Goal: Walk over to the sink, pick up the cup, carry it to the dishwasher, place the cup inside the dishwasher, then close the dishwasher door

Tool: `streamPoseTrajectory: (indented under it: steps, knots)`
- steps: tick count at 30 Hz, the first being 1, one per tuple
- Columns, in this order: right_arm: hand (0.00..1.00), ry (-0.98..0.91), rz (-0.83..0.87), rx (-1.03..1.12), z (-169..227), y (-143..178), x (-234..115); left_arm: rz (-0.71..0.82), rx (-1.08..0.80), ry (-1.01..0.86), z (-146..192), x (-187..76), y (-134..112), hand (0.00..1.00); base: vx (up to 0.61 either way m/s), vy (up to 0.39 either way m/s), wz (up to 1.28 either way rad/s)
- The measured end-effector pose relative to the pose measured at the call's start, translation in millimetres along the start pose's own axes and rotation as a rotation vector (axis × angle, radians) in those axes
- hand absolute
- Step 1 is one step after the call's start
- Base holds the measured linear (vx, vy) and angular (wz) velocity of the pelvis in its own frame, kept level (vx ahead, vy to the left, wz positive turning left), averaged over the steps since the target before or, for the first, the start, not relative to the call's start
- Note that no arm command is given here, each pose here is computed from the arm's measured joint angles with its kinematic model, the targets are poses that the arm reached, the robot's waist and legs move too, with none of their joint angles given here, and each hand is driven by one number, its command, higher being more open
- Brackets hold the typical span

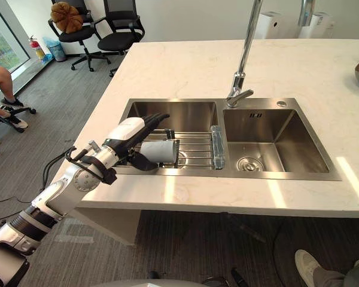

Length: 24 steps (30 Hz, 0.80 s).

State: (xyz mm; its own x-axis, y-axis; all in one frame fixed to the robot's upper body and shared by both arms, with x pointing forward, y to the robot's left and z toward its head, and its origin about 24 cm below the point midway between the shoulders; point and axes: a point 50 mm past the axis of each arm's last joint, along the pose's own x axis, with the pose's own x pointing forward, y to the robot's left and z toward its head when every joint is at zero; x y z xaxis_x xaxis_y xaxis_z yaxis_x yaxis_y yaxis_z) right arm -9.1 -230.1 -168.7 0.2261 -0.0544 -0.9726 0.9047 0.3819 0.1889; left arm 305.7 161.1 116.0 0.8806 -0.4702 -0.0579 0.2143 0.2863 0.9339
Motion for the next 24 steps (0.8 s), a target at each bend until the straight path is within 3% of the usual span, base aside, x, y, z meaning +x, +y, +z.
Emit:
streamPoseTrajectory:
  steps: [24]
  knots:
    - [1.0, -0.055, -0.042, -0.033, 6, 22, 6, -0.044, -0.005, 0.207, -37, 6, 9, 1.0, 0.0, -0.014, -0.05]
